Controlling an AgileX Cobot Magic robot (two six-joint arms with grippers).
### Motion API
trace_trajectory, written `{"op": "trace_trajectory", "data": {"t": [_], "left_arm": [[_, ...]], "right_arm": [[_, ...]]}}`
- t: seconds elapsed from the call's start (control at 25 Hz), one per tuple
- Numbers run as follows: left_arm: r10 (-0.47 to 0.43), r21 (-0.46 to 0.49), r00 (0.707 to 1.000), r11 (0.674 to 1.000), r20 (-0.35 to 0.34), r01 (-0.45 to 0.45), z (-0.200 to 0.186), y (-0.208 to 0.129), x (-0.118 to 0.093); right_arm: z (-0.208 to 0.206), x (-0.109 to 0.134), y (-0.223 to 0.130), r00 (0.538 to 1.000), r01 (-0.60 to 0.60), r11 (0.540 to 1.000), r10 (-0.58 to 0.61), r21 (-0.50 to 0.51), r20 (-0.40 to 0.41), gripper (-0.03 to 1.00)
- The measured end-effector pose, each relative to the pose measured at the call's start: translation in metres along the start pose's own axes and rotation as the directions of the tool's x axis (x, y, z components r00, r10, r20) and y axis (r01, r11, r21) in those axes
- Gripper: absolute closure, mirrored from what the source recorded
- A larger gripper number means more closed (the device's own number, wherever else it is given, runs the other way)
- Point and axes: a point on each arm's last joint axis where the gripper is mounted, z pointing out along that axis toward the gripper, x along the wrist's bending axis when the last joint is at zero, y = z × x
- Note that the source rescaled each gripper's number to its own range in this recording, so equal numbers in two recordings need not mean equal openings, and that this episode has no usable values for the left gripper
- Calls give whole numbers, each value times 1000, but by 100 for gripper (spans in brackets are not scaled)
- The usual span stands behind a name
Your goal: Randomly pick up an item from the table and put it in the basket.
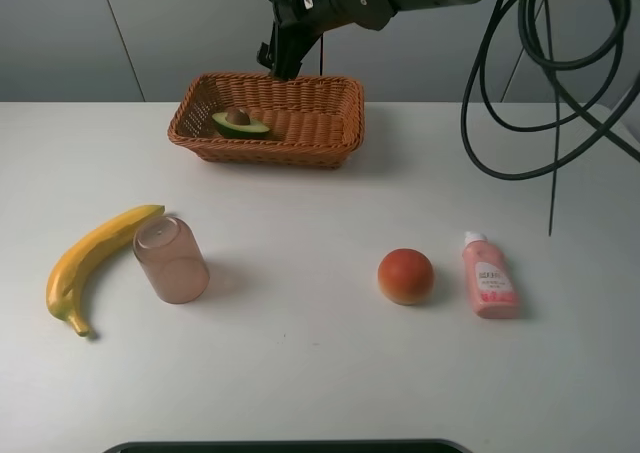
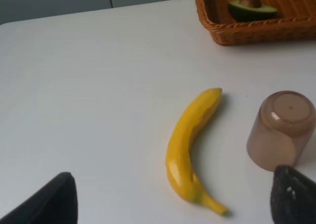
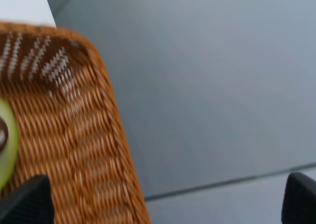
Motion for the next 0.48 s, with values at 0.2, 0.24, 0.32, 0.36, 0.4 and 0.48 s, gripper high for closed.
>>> {"op": "trace_trajectory", "data": {"t": [0.2,0.24,0.32,0.36,0.4,0.48], "left_arm": [[0,0,1000,1000,0,0,0,0,0],[0,0,1000,1000,0,0,0,0,0],[0,0,1000,1000,0,0,0,0,0],[0,0,1000,1000,0,0,0,0,0],[0,0,1000,1000,0,0,0,0,0],[0,0,1000,1000,0,0,0,0,0]], "right_arm": [[-35,-22,-2,1000,13,984,-15,175,9,-3],[-42,-27,-3,1000,-22,979,18,203,19,-3],[-59,-40,-2,991,-124,967,112,223,66,-3],[-69,-47,-2,981,-184,956,165,230,98,-3],[-78,-54,-2,970,-234,945,209,229,126,-3],[-102,-71,-2,939,-325,918,285,225,193,-3]]}}
